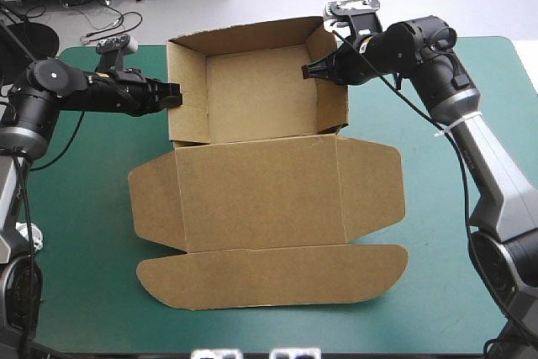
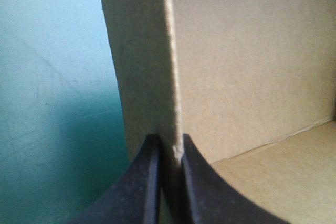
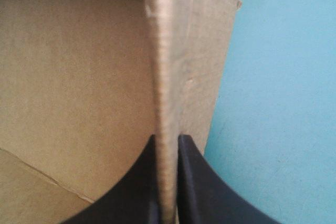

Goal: Fold the box

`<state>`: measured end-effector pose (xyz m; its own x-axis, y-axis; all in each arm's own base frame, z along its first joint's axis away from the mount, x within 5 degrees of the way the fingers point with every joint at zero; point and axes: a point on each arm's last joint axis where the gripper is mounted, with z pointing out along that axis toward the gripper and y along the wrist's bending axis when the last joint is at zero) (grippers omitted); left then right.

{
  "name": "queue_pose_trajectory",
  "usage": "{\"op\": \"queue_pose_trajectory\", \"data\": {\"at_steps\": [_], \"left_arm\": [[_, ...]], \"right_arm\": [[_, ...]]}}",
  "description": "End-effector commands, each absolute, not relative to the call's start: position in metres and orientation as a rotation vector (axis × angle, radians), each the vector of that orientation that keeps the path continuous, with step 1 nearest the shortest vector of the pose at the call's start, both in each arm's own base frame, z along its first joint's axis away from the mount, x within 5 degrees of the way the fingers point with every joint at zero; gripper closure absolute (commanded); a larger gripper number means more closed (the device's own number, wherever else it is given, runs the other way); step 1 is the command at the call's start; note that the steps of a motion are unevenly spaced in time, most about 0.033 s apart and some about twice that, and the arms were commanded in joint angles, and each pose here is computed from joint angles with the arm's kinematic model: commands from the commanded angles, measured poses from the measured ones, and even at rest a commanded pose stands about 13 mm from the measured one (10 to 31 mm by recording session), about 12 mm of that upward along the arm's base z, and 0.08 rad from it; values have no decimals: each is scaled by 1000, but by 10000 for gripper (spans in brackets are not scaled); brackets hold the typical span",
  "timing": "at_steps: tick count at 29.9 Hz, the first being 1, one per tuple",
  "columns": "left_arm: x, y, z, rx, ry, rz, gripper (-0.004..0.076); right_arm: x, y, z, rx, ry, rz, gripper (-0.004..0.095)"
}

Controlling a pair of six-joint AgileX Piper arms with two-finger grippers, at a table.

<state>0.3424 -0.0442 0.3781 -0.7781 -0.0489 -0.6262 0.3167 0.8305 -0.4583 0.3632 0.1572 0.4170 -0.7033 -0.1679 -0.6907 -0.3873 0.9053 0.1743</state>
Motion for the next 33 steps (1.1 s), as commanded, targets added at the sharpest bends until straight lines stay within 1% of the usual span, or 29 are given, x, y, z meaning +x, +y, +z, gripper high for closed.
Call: {"op": "queue_pose_trajectory", "data": {"at_steps": [1, 4, 7, 11, 13, 16, 20, 24, 27, 30, 32, 33], "left_arm": [[331, -59, 406, 185, 2254, -827, 734], [328, -73, 404, 227, 2281, -818, 734], [325, -88, 397, 273, 2350, -701, 734], [323, -105, 384, 299, 2441, -482, 734], [323, -115, 377, 315, 2473, -398, 734], [327, -128, 365, 326, 2508, -321, 734], [337, -141, 341, 349, 2583, -274, 734], [351, -145, 313, 360, 2658, -244, 734], [359, -146, 299, 399, 2679, -196, 734], [363, -147, 293, 408, 2674, -186, 733], [365, -148, 291, 409, 2676, -182, 733], [365, -148, 290, 409, 2680, -181, 733]], "right_arm": [[344, 160, 443, -390, 2297, 486, 908], [347, 158, 430, -386, 2398, 431, 908], [353, 158, 414, -376, 2485, 389, 908], [364, 162, 392, -352, 2580, 373, 908], [369, 166, 380, -329, 2620, 396, 908], [373, 171, 355, -327, 2699, 411, 908], [376, 174, 327, -331, 2786, 391, 909], [380, 177, 308, -328, 2819, 382, 909], [384, 178, 302, -319, 2802, 379, 909], [387, 177, 301, -325, 2775, 351, 905], [388, 176, 301, -332, 2772, 322, 886], [387, 174, 300, -339, 2782, 297, 857]]}}
